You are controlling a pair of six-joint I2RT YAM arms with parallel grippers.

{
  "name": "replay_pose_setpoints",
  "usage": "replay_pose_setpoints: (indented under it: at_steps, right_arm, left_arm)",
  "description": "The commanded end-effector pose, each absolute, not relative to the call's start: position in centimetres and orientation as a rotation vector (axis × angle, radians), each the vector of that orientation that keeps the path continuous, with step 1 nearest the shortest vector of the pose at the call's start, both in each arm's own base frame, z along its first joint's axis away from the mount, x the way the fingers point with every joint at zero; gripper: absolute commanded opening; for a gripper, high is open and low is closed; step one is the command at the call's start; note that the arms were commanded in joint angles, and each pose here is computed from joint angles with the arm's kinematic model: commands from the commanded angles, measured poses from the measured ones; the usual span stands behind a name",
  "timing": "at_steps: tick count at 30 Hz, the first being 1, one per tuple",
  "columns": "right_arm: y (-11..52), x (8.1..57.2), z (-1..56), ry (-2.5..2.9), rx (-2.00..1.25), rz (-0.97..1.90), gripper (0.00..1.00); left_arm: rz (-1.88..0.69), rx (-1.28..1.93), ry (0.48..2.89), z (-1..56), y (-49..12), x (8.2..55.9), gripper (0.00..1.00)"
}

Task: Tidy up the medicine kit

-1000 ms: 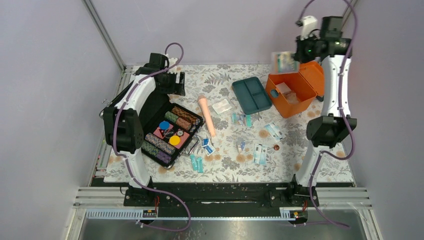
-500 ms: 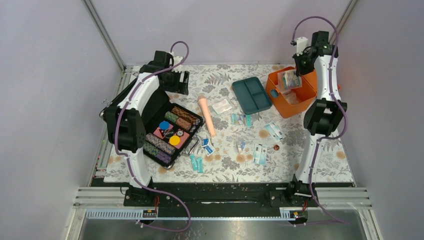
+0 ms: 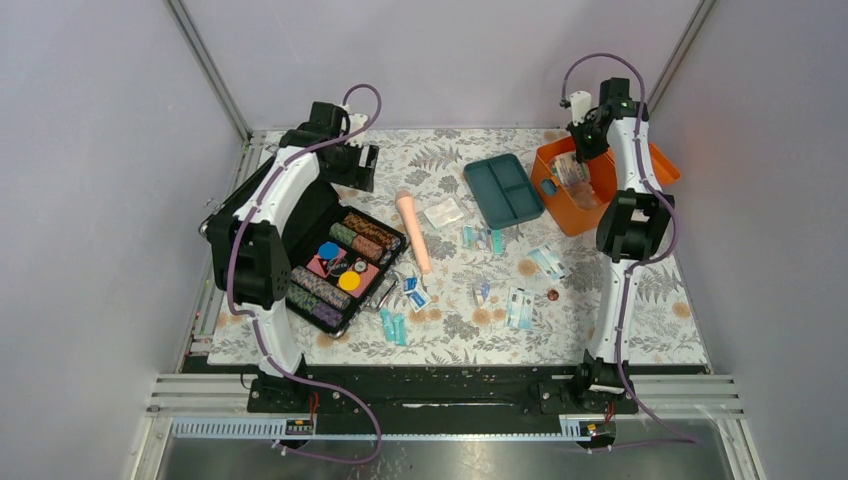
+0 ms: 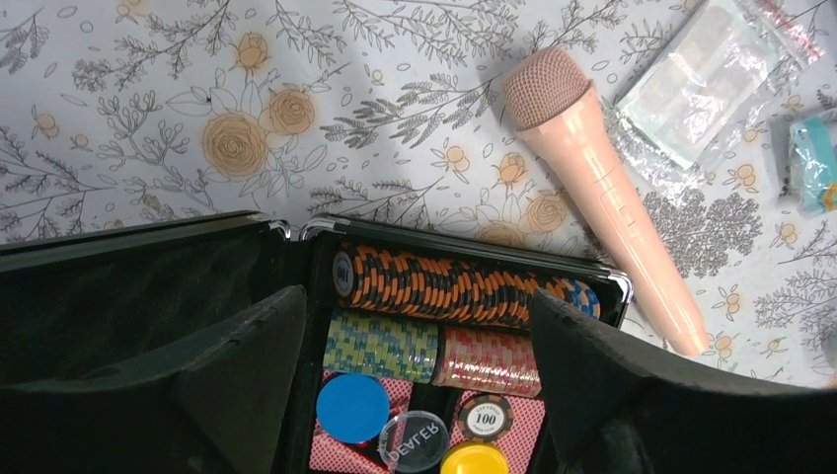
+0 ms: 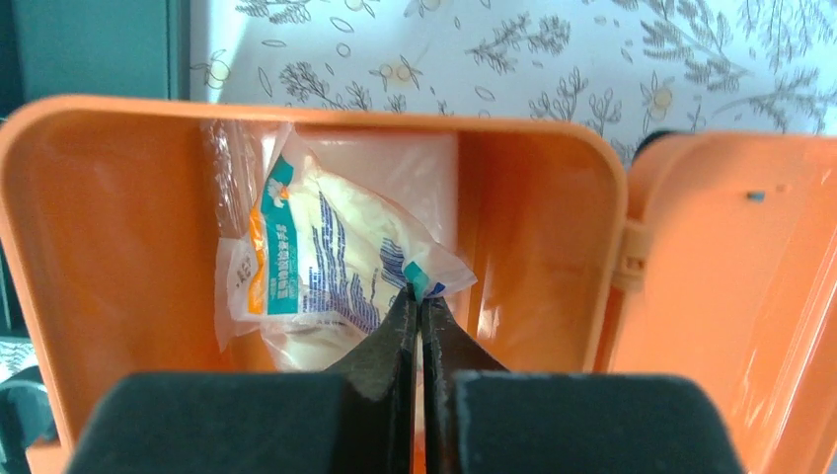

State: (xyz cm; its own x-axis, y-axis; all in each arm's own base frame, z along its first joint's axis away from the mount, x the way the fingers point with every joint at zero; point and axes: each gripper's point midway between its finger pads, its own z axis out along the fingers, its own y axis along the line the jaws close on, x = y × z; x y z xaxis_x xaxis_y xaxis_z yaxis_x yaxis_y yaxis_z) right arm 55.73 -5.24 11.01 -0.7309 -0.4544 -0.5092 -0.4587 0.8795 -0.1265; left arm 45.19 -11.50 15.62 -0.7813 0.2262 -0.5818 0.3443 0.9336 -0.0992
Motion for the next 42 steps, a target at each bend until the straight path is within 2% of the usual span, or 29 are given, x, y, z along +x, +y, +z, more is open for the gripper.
replay_pose_setpoints:
  at_steps: [1, 6, 13, 15, 17, 18, 21, 24, 31, 35, 42]
  right_arm:
    - [-3.6, 57.6, 11.2, 2.414, -0.824, -0.081, 0.0]
    - [-3.6, 58.9, 10.4, 2.393, -0.821, -0.155, 0.0]
    - [-4.6, 60.3, 11.0, 2.367, -0.755, -0.249, 0.28]
    - [-5.0, 60.7, 12.0, 2.352, -0.696, -0.282, 0.34]
    - [-5.0, 60.9, 13.6, 2.328, -0.633, -0.283, 0.45]
    - [-4.9, 60.8, 14.5, 2.319, -0.599, -0.275, 0.47]
    - [-4.0, 60.3, 18.0, 2.275, -0.525, -0.235, 0.48]
    - [-1.1, 58.9, 21.6, 2.209, -0.56, -0.07, 0.5]
    - [7.7, 53.6, 29.1, 1.997, -0.721, 0.395, 0.63]
    - [13.1, 50.4, 27.9, 2.013, -0.793, 0.585, 0.65]
    - [18.6, 43.7, 22.0, 2.058, -1.1, 0.666, 0.64]
  left_arm:
    - [-0.198, 0.44, 2.438, 17.8, -11.1, 44.8, 0.82]
    - [-0.203, 0.456, 2.454, 17.3, -11.4, 44.2, 0.83]
    - [-0.2, 0.475, 2.449, 17.3, -11.9, 44.2, 0.83]
    - [-0.203, 0.474, 2.449, 17.3, -12.0, 44.3, 0.83]
    - [-0.202, 0.475, 2.446, 17.4, -12.0, 44.4, 0.83]
    - [-0.199, 0.479, 2.444, 17.5, -12.0, 44.4, 0.83]
    - [-0.18, 0.479, 2.438, 17.7, -11.7, 44.3, 0.83]
    - [-0.21, 0.515, 2.428, 18.2, -12.0, 44.1, 0.84]
    - [-0.247, 0.665, 2.311, 22.9, -13.2, 45.7, 0.84]
    - [-0.263, 0.585, 2.275, 23.5, -13.7, 47.1, 0.84]
    - [-0.442, 0.331, 2.421, 18.8, -15.4, 45.3, 0.83]
